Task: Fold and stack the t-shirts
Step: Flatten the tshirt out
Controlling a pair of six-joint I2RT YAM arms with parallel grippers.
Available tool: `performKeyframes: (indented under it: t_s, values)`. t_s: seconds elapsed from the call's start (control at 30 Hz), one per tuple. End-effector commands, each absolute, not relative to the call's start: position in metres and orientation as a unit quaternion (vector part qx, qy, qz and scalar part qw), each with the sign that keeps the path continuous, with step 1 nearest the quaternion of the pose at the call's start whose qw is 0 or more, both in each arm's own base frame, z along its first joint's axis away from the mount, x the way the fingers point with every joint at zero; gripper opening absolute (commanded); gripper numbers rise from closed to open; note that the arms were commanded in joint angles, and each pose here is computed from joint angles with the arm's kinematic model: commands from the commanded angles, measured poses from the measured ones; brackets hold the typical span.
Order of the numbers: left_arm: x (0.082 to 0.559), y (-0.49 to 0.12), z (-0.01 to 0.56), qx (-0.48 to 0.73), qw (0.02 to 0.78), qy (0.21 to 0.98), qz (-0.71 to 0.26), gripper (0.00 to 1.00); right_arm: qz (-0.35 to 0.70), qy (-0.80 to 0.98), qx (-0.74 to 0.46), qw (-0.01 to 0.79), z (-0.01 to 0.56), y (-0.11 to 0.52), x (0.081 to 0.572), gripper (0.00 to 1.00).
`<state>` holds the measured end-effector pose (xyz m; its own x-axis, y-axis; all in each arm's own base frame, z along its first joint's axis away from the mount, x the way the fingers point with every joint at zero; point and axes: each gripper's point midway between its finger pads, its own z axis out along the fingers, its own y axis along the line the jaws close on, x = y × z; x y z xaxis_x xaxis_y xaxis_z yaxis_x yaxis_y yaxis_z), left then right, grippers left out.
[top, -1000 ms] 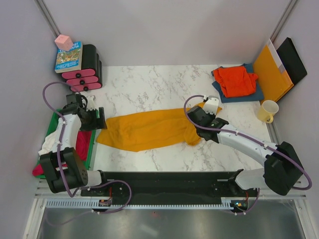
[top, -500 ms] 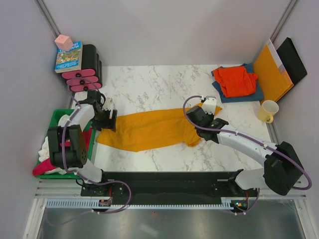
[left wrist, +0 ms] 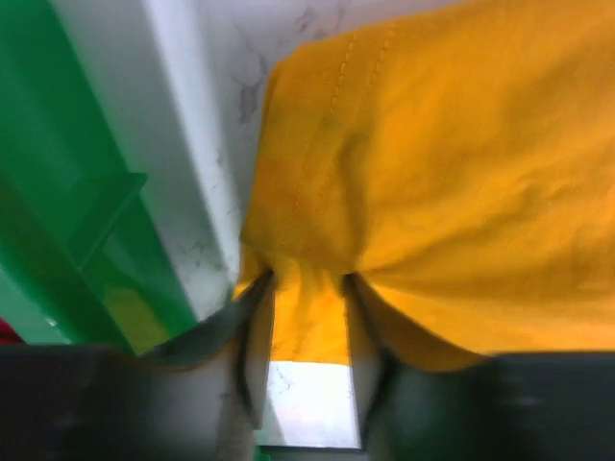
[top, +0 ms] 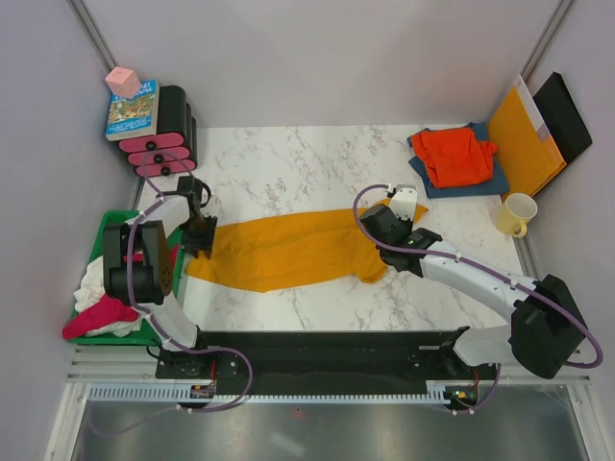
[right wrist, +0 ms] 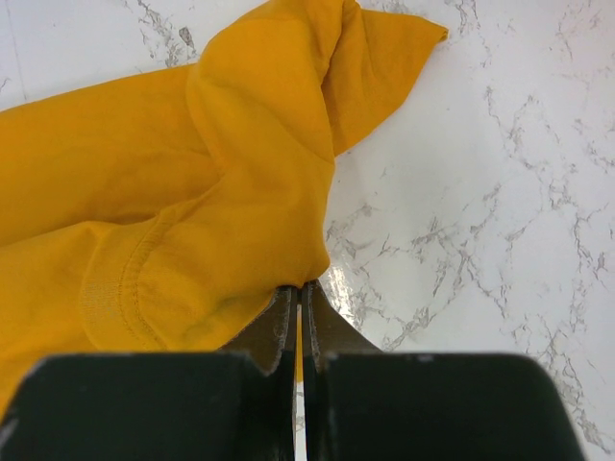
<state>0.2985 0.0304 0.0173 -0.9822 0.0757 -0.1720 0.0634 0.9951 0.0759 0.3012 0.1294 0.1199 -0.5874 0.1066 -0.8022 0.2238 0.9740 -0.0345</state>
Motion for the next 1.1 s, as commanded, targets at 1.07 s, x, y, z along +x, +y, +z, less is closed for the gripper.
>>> performKeyframes:
  t_s: [1.07]
  values:
    - [0.314, -0.006, 0.403, 0.062, 0.576, 0.814, -0.051, 0.02, -0.002, 0.731, 0.175, 0.66, 0.427, 0.047, 0.325, 0.0]
